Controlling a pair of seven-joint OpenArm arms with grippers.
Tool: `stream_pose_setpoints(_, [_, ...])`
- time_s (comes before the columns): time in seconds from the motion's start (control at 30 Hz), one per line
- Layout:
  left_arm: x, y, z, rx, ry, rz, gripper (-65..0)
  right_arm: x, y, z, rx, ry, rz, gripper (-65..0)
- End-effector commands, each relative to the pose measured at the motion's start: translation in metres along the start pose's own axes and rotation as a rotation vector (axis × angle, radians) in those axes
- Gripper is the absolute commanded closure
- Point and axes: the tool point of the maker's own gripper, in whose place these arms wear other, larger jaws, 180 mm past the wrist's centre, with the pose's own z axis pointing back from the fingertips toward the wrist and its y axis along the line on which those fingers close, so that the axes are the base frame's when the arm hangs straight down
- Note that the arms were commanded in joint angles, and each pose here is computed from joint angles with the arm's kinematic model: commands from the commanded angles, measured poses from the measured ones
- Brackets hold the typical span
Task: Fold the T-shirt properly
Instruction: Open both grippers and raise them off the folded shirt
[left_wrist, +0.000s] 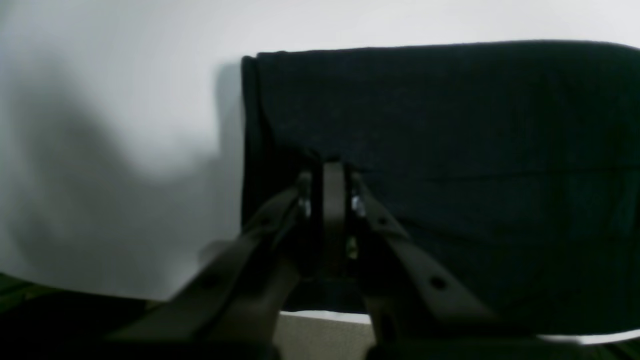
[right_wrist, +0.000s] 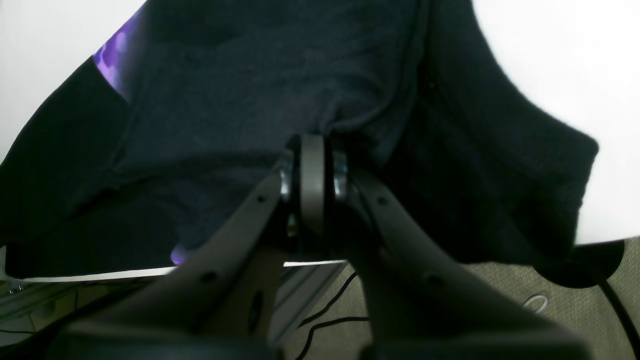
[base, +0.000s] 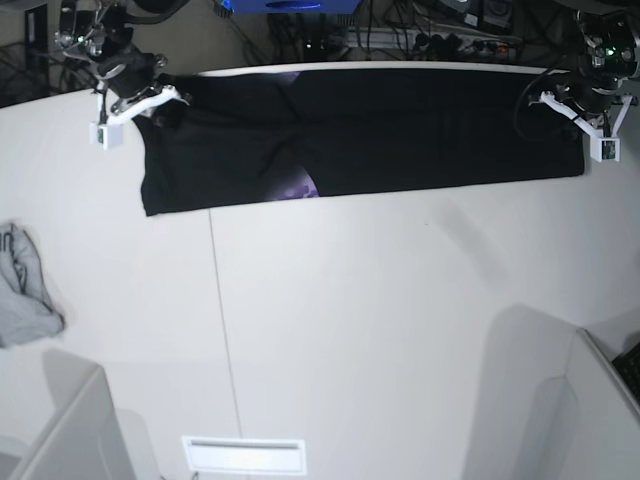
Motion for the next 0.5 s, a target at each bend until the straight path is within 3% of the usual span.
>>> stream_pose_setpoints(0.0, [0.011,0.006,0.004,0.017,-0.035,-0.016,0.0,0.004,0.002,0.003,0.012,-0.016,0.01,0.0])
stream_pose_setpoints(0.17, [0.011,0.007,0.004,0.021,-0.035,-0.019,0.0,0.0,0.001,0.004,0.008,0.008,0.007,0.0])
stream_pose_setpoints(0.2, [0.011,0.008,0.004,0.022,-0.036,-0.018,0.0,-0.001,0.001,0.004,0.007,0.006,0.001,-5.4])
stream_pose_setpoints(0.3, [0.016,0.016,0.008,0.042,-0.054,-0.005,-15.6,0.001,-0.004,0.007,-0.012,-0.015,-0.02,-22.8])
stream_pose_setpoints(0.4, [0.029,0.031,0.014,0.087,-0.1,0.022,-34.9,0.007,-0.01,0.013,-0.031,-0.045,-0.034,-25.5])
stream_pose_setpoints(0.47, [0.034,0.044,0.02,0.121,-0.122,0.038,-43.1,0.015,-0.01,0.017,-0.034,-0.069,-0.026,-25.5])
